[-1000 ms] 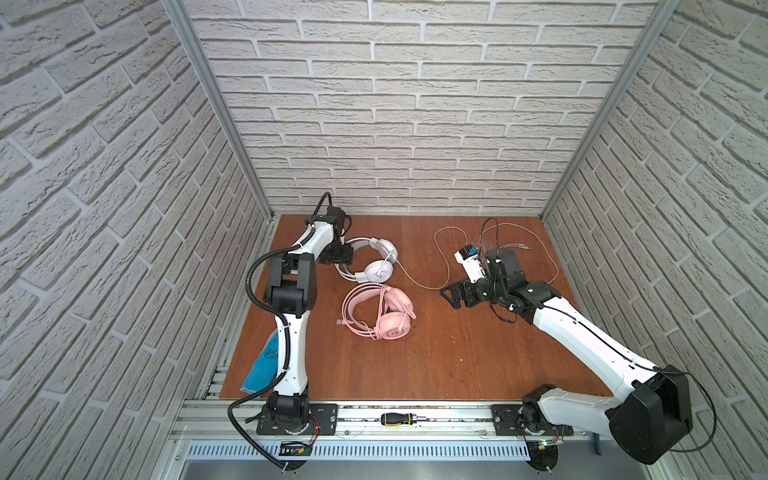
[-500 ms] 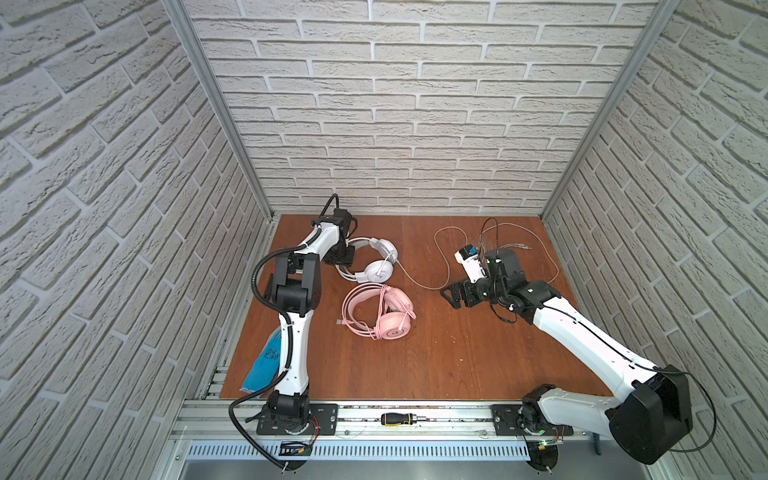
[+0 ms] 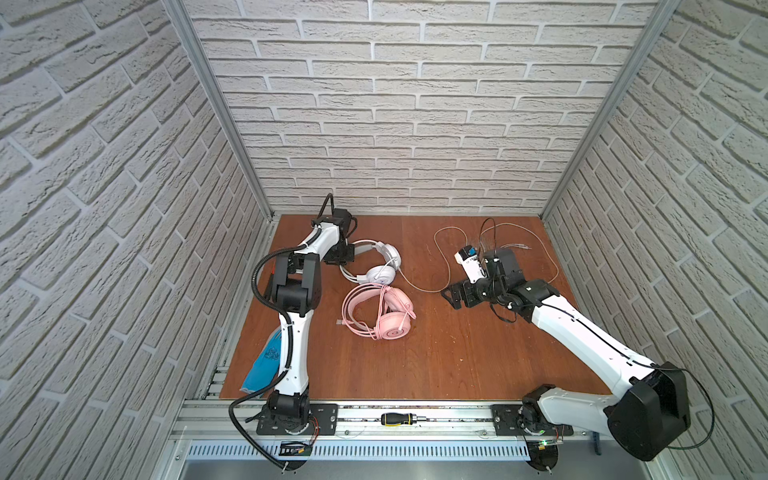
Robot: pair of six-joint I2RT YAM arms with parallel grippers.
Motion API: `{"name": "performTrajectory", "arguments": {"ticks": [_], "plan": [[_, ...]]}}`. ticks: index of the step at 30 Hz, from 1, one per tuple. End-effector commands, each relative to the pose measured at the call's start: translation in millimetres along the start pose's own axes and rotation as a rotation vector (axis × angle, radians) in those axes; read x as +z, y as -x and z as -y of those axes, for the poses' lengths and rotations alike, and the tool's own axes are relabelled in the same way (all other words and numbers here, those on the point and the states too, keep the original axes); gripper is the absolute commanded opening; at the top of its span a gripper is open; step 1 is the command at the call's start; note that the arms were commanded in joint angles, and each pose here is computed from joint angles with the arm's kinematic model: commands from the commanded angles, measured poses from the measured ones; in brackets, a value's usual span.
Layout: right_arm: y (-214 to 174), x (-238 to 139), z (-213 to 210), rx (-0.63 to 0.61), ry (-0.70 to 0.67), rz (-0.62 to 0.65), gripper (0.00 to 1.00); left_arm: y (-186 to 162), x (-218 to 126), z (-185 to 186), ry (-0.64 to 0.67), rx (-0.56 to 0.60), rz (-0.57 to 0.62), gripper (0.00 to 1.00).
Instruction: Wrap the headphones
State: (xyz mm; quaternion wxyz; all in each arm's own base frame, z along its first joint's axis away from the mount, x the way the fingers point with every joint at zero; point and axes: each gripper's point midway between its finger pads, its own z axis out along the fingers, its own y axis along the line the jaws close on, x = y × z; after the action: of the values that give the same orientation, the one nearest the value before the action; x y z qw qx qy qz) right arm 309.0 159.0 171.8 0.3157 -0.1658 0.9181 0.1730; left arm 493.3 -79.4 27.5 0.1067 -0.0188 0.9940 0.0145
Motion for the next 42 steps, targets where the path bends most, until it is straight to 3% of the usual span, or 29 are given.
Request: {"name": "performTrajectory", "arguments": {"ticks": [1, 9, 20, 29, 42], "plan": [[10, -4, 2, -0.015, -0.011, 0.013, 1.0, 6, 4, 2, -0.029, -0.073, 0.007, 0.0], [9, -3, 6, -0.024, -0.027, -0.006, 1.0, 25, -23, 16, -0.137, -0.135, 0.049, 0.0], [12, -1, 13, 0.006, 0.088, -0.013, 1.0, 37, -111, 53, -0.329, -0.081, 0.129, 0.0], [53, 10, -1, -0.007, 0.201, 0.114, 0.98, 27, -168, 74, -0.393, -0.014, 0.171, 0.0], [99, 43, -7, 0.021, 0.292, 0.241, 0.9, 24, -214, 96, -0.454, 0.007, 0.216, 0.0]]}}
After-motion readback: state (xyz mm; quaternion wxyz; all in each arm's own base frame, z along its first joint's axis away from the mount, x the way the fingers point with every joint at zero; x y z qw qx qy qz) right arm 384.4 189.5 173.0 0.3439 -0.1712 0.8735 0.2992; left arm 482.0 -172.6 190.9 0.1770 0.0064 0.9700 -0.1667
